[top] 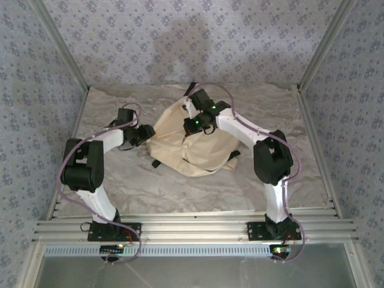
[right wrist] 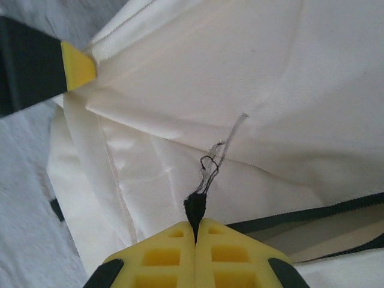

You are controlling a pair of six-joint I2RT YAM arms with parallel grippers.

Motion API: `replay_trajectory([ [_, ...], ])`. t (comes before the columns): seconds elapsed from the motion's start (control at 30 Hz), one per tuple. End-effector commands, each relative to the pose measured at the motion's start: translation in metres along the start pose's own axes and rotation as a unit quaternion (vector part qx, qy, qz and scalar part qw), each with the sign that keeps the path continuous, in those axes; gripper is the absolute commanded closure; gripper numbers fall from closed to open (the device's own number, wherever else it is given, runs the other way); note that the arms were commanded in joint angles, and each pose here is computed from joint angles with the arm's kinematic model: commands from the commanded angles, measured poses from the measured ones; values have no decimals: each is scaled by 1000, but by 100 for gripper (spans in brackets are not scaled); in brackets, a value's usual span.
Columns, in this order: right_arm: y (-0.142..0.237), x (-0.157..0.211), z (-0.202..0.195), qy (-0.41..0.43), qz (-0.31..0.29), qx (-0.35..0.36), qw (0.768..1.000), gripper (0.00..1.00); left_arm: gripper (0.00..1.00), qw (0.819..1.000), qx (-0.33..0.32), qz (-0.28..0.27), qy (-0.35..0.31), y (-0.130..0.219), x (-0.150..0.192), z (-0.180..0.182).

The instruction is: Pack the student bag

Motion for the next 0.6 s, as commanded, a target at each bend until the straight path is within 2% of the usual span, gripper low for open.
replay_trajectory([
  [0.0, -10, -8, 23, -42, -36, -82, 995, 100, 30, 999, 36, -6, -1, 32, -1, -22],
  [0.03, -12, -10, 24, -52, -43, -91, 994, 100, 20, 999, 43, -11, 1, 42, 0, -27],
  [0.07, -14, -11, 26, -63, -47, -101, 992, 100, 2, 999, 51, -16, 3, 52, 3, -31],
  [0.1, -16, -13, 28, -69, -53, -110, 990, 100, 0, 998, 58, -19, 7, 60, 6, -34],
  [0.3, -12, -34, 61, -79, -90, -162, 980, 100, 0, 985, 141, -53, 87, 94, 27, -53],
  [0.47, 11, -51, 81, -87, -127, -204, 967, 100, 2, 968, 192, -54, 153, 90, 46, -62],
  [0.57, 27, -59, 89, -93, -149, -223, 959, 100, 4, 966, 191, -53, 167, 82, 55, -64],
])
Point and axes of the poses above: each hand's point on the last joint's axis, 136 mm out from that joint toward the fingers, its own y axis back along the fingers, its own z axis along the line the jaws close on, x = y × z, the point moved 2 cm from there along y, back along the fingers, and after that the axes turned 4 degrees about y, right-handed, at the moved point
